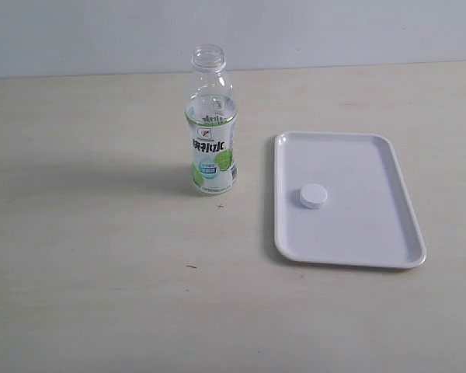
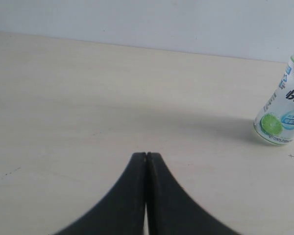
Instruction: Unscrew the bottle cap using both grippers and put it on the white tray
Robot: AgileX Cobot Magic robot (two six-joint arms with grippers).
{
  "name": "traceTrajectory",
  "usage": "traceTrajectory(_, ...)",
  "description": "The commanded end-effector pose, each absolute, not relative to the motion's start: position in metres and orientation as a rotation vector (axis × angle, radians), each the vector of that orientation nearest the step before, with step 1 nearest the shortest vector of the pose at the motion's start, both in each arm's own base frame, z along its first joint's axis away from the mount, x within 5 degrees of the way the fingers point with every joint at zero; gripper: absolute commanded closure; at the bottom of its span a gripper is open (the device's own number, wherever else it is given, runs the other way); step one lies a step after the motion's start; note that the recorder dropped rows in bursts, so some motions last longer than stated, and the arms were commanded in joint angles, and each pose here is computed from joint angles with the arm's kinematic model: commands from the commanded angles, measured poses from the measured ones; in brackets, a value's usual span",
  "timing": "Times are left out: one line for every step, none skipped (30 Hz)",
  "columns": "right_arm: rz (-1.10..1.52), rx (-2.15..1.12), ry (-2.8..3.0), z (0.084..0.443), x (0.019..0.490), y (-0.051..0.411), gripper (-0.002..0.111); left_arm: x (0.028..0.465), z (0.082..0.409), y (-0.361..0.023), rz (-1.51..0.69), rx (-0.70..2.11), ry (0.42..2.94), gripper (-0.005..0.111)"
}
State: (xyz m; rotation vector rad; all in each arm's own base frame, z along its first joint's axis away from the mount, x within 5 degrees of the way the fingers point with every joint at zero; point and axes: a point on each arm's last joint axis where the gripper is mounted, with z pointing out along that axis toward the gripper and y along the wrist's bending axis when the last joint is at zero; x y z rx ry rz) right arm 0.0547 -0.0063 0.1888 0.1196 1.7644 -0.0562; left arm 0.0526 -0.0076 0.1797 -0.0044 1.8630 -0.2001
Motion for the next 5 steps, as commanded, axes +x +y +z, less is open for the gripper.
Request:
traceTrajectory(-0.061,0.125,1.763,0.1876,0.0543,-0.0067,0.108,0.0523,0.1801,-0.0078,-0.205,-0.005,1.856,0.107)
traceTrajectory(-0.061,0.125,1.763,0.1876,0.0543,-0.0067,0.108,0.0523,0.1801,-0.0078,-0.205,-0.005,1.856,0.107)
traceTrajectory(-0.061,0.125,1.763,0.1876,0.0543,-0.0067,0.108,0.0523,0.1801,-0.0078,-0.205,-0.005,1.856,0.107)
traceTrajectory(-0.061,0.125,1.763,0.1876,0.0543,-0.0067,0.108,0.0523,0.1801,-0.0078,-0.205,-0.005,1.856,0.107)
traceTrajectory(-0.061,0.125,1.763,0.1876,0.0543,-0.0067,0.108,0.0523,0.1801,-0.0078,-0.205,-0.005,1.856,0.107)
